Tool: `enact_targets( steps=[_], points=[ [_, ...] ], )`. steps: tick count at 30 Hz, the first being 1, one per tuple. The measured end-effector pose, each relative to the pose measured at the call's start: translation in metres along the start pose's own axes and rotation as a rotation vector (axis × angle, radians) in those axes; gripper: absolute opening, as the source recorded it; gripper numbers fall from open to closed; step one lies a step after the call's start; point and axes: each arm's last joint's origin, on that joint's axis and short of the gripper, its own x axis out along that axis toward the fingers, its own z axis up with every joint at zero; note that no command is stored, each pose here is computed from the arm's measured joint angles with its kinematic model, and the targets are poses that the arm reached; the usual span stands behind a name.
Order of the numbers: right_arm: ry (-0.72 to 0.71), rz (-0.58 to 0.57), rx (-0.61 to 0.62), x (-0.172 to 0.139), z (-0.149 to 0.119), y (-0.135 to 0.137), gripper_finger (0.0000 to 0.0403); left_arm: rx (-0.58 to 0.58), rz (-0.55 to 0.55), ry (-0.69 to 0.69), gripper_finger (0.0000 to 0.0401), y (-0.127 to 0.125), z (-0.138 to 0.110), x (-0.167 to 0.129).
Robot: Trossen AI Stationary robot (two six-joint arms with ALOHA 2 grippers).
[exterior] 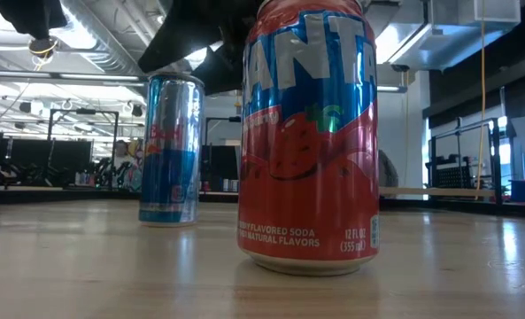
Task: Place canned beverage on shelf
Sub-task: Put the top white-blue soda can on the shelf
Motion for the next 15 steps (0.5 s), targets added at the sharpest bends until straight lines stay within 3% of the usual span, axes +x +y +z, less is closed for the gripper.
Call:
enact_targets(
  steps=[15],
  points=[
    [0.021, -0.019, -0.034, 0.007, -0.013, -0.003, 0.0301, 0.017, -0.002, 0.001, 0.0253, 0.000, 0.000, 0.000]
  ],
)
